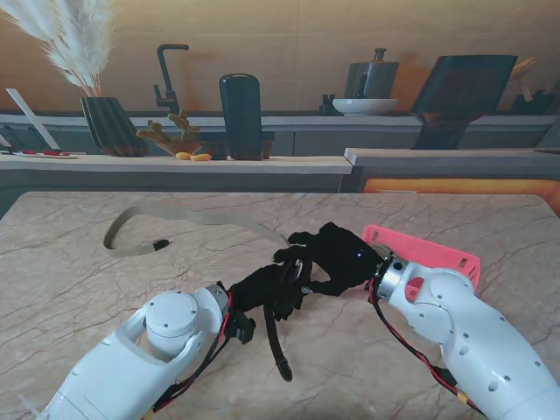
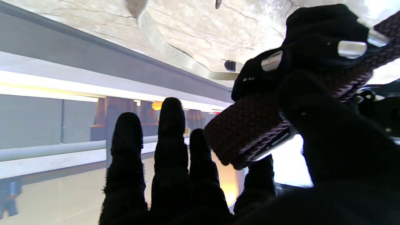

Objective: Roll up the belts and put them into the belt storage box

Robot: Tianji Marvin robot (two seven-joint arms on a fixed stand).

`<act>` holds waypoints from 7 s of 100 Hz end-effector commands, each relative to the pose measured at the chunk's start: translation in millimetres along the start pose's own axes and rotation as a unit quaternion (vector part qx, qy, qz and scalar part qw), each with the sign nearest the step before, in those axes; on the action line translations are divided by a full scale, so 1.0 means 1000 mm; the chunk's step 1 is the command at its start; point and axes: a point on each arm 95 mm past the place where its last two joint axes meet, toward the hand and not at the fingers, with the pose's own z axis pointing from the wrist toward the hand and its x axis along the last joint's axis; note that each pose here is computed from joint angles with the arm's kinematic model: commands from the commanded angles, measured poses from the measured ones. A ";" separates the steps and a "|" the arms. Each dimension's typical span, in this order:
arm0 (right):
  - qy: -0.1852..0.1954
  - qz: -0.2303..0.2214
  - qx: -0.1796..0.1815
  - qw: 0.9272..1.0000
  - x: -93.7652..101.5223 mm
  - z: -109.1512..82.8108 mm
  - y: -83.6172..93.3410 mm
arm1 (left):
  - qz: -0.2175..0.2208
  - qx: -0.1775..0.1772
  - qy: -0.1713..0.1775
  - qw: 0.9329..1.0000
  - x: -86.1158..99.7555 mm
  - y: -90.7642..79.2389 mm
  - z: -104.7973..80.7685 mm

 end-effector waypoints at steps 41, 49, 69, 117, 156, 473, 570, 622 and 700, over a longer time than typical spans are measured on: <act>0.043 -0.001 0.034 0.999 0.003 0.021 0.003 | 0.041 -0.013 -0.018 0.999 0.001 0.002 0.000; 0.046 -0.001 0.040 0.998 0.004 0.023 0.001 | 0.042 -0.014 -0.019 0.999 0.001 0.002 0.000; 0.065 0.005 0.037 0.997 0.006 0.026 -0.003 | 0.045 -0.014 -0.032 0.998 0.000 0.001 0.001; -0.038 -0.009 -0.064 0.997 -0.005 0.022 -0.007 | -0.016 0.092 0.011 0.996 -0.003 0.001 -0.001; -0.152 -0.026 -0.149 0.977 -0.010 0.021 -0.007 | -0.049 0.191 0.061 0.978 0.000 0.006 0.000; -0.198 0.267 -0.136 0.933 0.052 0.068 -0.056 | -0.185 0.289 0.126 0.931 0.012 0.035 0.014; -0.223 0.201 -0.111 0.947 0.029 0.000 -0.034 | -0.135 0.311 0.113 0.934 0.007 0.016 0.008; -0.201 0.195 -0.087 0.956 0.028 0.028 -0.051 | -0.146 0.301 0.114 0.936 0.006 0.025 0.014; -0.155 0.094 -0.090 0.979 0.009 -0.018 -0.010 | -0.126 0.243 0.072 0.959 0.005 0.016 0.010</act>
